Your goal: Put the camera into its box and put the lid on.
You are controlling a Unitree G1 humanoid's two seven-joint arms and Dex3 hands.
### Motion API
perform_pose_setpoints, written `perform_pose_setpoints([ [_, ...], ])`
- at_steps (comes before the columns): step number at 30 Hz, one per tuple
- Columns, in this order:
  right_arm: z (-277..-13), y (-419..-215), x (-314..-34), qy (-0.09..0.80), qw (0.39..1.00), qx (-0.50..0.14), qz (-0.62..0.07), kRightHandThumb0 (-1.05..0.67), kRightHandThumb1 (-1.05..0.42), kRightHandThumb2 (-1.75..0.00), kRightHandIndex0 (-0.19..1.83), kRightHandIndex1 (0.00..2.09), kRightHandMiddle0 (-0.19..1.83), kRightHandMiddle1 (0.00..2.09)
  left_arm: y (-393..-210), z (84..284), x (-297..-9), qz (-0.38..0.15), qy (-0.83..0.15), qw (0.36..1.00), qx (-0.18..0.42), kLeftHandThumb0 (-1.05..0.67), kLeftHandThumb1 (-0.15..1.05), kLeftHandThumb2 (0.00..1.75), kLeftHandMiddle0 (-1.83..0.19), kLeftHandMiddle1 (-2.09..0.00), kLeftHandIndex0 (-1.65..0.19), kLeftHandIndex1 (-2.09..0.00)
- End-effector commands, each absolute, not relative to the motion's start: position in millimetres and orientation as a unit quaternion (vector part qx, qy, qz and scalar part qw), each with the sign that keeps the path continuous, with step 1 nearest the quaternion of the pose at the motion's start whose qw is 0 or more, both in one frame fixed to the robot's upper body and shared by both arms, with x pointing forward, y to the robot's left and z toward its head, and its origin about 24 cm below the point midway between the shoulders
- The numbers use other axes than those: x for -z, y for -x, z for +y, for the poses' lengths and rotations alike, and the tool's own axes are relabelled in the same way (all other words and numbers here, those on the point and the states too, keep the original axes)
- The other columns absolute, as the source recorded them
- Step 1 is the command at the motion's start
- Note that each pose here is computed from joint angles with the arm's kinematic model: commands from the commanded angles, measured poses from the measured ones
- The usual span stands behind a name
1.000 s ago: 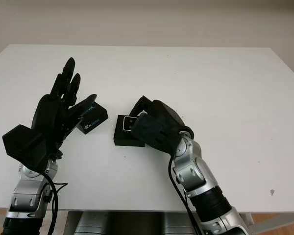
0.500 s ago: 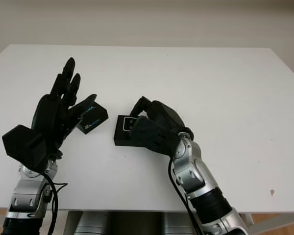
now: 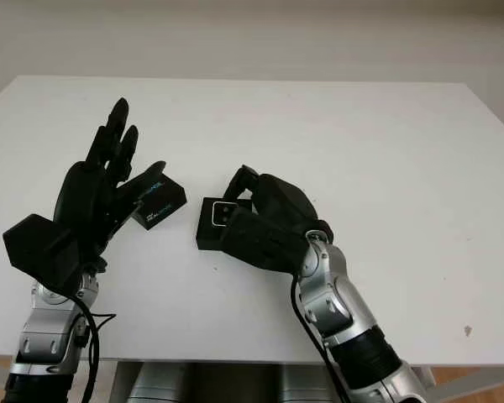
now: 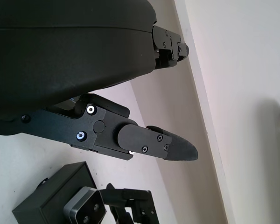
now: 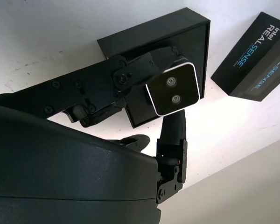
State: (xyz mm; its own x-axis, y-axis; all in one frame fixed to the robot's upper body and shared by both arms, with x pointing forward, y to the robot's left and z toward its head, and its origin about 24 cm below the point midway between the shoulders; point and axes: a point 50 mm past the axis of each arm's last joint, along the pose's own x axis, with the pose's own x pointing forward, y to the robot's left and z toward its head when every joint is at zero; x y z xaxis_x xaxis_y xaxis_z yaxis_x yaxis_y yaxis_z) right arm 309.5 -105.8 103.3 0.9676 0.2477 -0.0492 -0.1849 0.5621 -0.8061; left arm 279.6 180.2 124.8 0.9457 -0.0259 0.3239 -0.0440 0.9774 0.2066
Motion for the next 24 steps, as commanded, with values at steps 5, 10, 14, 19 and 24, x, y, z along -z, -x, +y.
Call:
perform_pose_setpoints([
  [5, -109, -306, -104, 0.467, 0.874, -0.123, -0.048, -0.56, -0.93, -0.05, 0.19, 0.01, 0.08, 0.78, -277.0, 180.8, -127, -0.171, -0.107, 0.979, -0.005, -0.61, 1.05, 0.11, -0.06, -0.05, -0.03, -0.06],
  [10, -110, -303, -105, 0.466, 0.874, -0.124, -0.060, -0.58, -0.92, -0.05, 0.16, 0.01, 0.08, 0.69, -276.6, 180.2, -127, -0.173, -0.109, 0.979, -0.003, -0.61, 1.05, 0.11, -0.06, -0.05, -0.03, -0.06],
  [14, -111, -301, -107, 0.467, 0.873, -0.121, -0.078, -0.62, -0.93, -0.06, 0.14, 0.01, 0.04, 0.63, -276.0, 179.9, -127, -0.172, -0.107, 0.979, -0.003, -0.60, 1.05, 0.11, -0.06, -0.05, -0.03, -0.06],
  [19, -113, -301, -115, 0.458, 0.876, -0.111, -0.101, -0.62, -0.93, -0.05, 0.09, 0.01, 0.02, 0.54, -275.3, 179.7, -127, -0.170, -0.105, 0.980, -0.003, -0.60, 1.05, 0.10, -0.06, -0.05, -0.03, -0.06],
  [24, -119, -302, -130, 0.436, 0.884, -0.100, -0.134, -0.63, -0.94, -0.06, 0.07, 0.01, 0.01, 0.47, -274.9, 180.6, -126, -0.168, -0.106, 0.980, -0.006, -0.61, 1.05, 0.10, -0.06, -0.05, -0.04, -0.06],
])
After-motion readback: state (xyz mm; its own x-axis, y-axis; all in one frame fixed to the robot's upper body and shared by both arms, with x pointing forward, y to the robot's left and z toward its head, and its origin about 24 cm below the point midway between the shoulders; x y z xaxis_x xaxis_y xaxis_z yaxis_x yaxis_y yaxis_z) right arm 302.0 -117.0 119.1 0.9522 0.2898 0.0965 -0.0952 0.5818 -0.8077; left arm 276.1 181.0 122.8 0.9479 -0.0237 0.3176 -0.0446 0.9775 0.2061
